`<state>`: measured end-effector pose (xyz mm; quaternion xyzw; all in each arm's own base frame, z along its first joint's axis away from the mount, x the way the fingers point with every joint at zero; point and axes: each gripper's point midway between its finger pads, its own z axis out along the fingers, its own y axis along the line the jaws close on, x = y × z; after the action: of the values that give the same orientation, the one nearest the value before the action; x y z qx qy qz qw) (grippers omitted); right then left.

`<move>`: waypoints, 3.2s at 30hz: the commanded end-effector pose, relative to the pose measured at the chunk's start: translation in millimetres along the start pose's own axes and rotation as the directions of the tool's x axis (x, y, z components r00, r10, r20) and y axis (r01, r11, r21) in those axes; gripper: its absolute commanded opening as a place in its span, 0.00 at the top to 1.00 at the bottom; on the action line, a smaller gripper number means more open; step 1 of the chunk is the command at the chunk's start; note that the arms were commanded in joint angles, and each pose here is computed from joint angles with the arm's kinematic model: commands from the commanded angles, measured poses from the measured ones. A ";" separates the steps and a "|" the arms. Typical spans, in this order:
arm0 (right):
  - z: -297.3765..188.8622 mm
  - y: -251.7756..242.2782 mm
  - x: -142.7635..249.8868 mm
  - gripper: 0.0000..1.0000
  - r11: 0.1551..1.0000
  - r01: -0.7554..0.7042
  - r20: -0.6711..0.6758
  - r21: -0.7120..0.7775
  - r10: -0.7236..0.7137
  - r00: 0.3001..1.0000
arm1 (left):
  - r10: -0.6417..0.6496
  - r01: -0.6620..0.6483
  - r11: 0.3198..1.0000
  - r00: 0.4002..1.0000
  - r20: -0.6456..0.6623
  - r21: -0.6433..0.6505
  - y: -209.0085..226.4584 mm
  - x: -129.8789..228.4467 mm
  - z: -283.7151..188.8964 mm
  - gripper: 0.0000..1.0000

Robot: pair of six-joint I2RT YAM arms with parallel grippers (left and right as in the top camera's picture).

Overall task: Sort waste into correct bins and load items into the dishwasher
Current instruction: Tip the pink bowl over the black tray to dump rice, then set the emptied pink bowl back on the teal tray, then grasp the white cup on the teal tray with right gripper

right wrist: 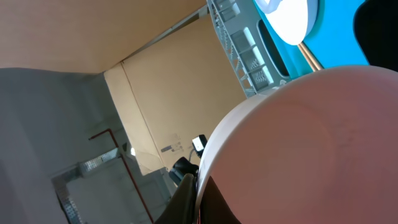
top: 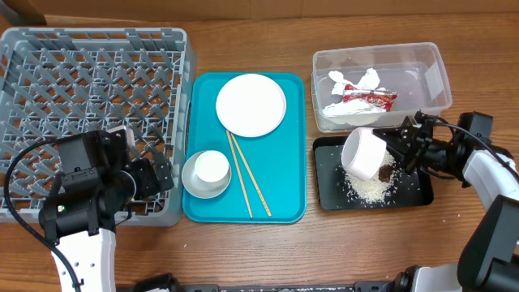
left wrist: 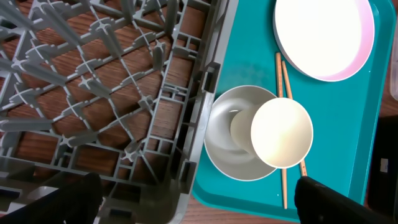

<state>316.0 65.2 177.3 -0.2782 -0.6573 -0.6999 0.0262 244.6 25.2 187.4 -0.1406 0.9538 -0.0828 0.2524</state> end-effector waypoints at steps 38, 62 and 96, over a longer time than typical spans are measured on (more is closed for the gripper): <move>144.3 -25.7 38.2 0.96 0.160 0.736 -0.432 0.658 -0.720 0.543 | 0.023 -0.023 1.000 0.999 0.022 0.019 -3.9 -7.3 -4.9 0.00; 236.2 -140.4 36.4 0.87 -0.211 0.824 -0.710 0.526 -0.642 0.288 | 0.023 -0.024 1.000 0.999 0.022 0.019 -3.9 -7.3 -4.9 0.00; 283.7 -117.9 93.4 0.64 -0.014 0.856 -0.692 0.516 -0.596 0.407 | 0.023 -0.024 1.000 0.999 0.022 0.019 -3.9 -7.3 -4.9 0.00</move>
<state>287.2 377.7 118.2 0.2801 -0.9220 -0.2276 -0.1404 244.6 25.2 187.4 -0.1406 0.9538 -0.0828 0.2524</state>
